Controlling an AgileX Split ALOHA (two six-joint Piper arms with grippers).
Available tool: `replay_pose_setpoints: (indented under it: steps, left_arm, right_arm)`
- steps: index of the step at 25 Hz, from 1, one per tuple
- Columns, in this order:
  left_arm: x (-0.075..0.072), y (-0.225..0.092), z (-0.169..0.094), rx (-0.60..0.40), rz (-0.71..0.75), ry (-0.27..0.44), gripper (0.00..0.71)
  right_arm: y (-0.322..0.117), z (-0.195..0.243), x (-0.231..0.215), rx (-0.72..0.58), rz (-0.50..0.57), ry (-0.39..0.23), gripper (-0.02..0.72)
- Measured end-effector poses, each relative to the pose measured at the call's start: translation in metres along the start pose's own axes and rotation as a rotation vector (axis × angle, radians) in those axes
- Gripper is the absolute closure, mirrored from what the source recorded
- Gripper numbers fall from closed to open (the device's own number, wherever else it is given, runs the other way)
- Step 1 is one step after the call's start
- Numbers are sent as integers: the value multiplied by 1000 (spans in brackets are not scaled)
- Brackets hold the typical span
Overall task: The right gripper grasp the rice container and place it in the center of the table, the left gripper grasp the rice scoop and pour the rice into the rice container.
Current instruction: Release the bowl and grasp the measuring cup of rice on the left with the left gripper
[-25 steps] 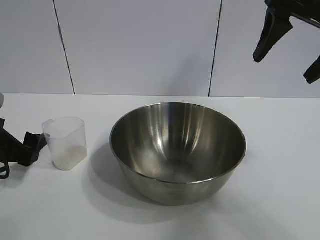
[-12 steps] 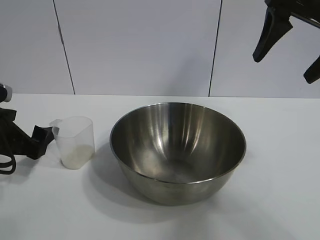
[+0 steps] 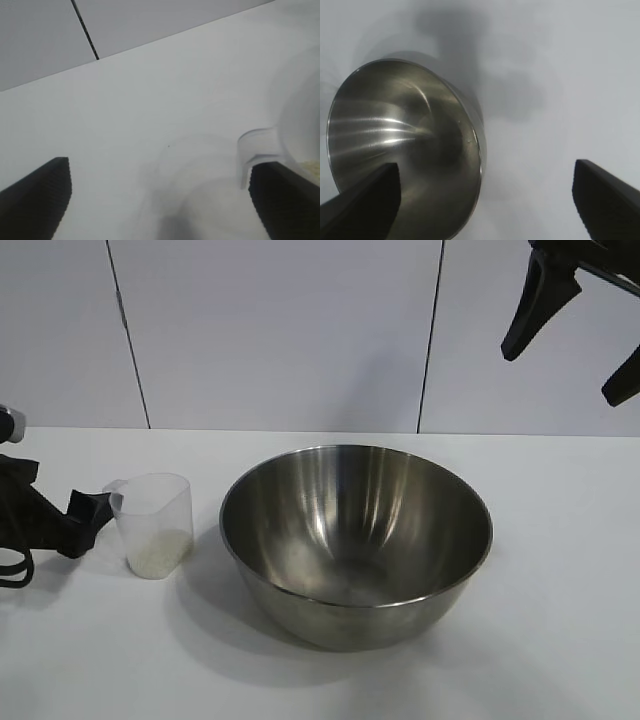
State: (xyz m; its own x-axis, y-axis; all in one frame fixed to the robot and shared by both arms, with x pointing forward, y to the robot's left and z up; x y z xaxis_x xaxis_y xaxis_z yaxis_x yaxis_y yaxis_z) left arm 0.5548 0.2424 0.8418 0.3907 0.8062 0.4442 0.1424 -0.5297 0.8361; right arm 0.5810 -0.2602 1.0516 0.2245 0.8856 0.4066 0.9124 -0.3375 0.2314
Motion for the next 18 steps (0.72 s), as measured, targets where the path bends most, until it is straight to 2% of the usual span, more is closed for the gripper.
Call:
replay_pose_setpoints:
  steps: [7, 18]
  left_arm:
    - [-9, -17, 5, 48, -60, -29, 16]
    - [-1, -3, 21, -21, -54, -8, 16]
  right_arm:
    - [0, 0, 0, 0, 0, 0, 64]
    - [0, 0, 0, 0, 1, 1, 64]
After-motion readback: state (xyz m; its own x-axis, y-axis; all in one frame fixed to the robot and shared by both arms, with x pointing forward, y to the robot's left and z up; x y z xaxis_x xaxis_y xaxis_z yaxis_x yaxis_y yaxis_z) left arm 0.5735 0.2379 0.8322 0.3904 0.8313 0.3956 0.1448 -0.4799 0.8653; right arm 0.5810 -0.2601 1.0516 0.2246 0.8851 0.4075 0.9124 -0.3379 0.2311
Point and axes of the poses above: a point on each arm's last joint axis where the gripper is mounted, z pointing out along that axis toward the gripper, x along the wrist's bending axis when the last joint is at zero, y = z × x, the point moved 2 cm from there along z, pointing out along that axis toward the gripper, and after that the axes turned 14 degrees about z, right-handed, at the moved point
